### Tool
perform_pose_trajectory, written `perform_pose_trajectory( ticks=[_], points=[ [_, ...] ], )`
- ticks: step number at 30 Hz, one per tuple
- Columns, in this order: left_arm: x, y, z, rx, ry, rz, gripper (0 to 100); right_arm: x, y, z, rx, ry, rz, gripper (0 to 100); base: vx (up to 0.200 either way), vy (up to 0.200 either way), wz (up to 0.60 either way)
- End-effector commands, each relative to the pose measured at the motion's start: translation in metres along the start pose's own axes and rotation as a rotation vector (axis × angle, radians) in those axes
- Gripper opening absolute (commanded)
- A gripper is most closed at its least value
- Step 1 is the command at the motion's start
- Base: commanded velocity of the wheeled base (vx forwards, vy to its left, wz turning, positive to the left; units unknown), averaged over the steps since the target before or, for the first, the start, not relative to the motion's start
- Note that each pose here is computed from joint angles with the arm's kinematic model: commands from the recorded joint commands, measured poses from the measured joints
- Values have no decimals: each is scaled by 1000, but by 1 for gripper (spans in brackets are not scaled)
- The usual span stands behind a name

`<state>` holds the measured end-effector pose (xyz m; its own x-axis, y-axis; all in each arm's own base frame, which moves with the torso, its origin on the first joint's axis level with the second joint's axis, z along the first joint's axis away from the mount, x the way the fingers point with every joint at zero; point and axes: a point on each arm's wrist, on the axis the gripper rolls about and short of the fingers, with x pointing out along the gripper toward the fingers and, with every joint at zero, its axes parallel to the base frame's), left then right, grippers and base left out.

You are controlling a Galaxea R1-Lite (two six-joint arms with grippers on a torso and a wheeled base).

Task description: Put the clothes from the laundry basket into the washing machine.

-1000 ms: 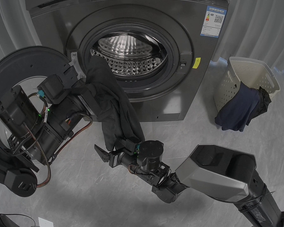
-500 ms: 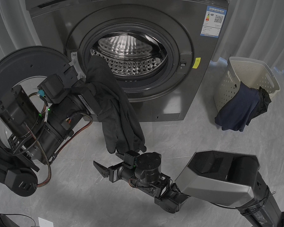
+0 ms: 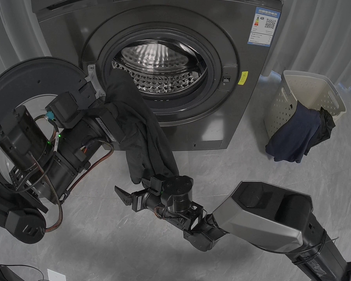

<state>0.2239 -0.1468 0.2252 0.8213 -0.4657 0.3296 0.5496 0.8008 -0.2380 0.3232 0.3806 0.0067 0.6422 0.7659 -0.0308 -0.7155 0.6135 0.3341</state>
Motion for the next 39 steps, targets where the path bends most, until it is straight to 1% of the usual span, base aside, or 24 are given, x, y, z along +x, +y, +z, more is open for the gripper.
perform_pose_trajectory(
  ticks=[1, 5, 6, 9, 14, 19, 20, 24, 27, 28, 29, 31, 34, 35, 37, 39],
  points=[
    [-1, 0, 0, 0, -1, 1, 0, 4, -7, -6, 0, 1, -10, 100, 0, 0, 0],
    [-1, 0, 0, 0, -1, 1, 0, 5, -9, -5, -1, -6, -13, 100, 0, 0, 0],
    [-1, 0, 0, 0, 0, 1, 0, 9, -14, -3, -4, -24, -18, 100, 0, 0, 0],
    [-1, 0, 0, 0, 0, 1, 0, 13, -22, -3, -9, -39, -29, 100, 0, 0, 0],
    [-1, 0, -1, 0, 3, 2, 0, 18, -20, 3, -8, -67, -20, 100, 0, 0, 0],
    [-2, 1, -3, 1, 9, 4, 0, 19, -16, 2, -8, -75, -18, 100, 0, 0, 0],
    [-2, 1, -3, 1, 9, 4, 0, 20, -16, 1, -6, -77, -19, 0, 0, 0, 0],
    [-2, 1, -4, 1, 12, 7, 0, 21, -14, 0, -6, -88, -15, 0, 0, 0, 0],
    [-2, 3, -7, 3, 21, 12, 0, 15, -12, -2, -7, -71, -21, 0, 0, 0, 0],
    [-2, 5, -7, 5, 23, 19, 0, 12, -7, 0, -7, -68, -18, 0, 0, 0, 0],
    [-2, 9, -7, 10, 24, 34, 0, 8, -3, 4, -7, -70, -13, 0, 0, 0, 0],
    [-1, 14, -7, 18, 22, 51, 0, -3, 4, 8, -7, -57, -9, 0, 0, 0, 0],
    [2, 26, -7, 30, 19, 88, 0, -34, 18, 21, -11, -30, -7, 0, 0, 0, 0],
    [2, 29, -6, 34, 16, 98, 0, -43, 20, 25, -11, -24, -7, 0, 0, 0, 0],
    [2, 38, -4, 42, 8, 124, 0, -72, 25, 37, -37, -20, -6, 0, 0, 0, 0],
    [1, 44, -2, 49, 5, 141, 0, -96, 27, 46, -51, -23, -6, 0, 0, 0, 0]
  ],
)
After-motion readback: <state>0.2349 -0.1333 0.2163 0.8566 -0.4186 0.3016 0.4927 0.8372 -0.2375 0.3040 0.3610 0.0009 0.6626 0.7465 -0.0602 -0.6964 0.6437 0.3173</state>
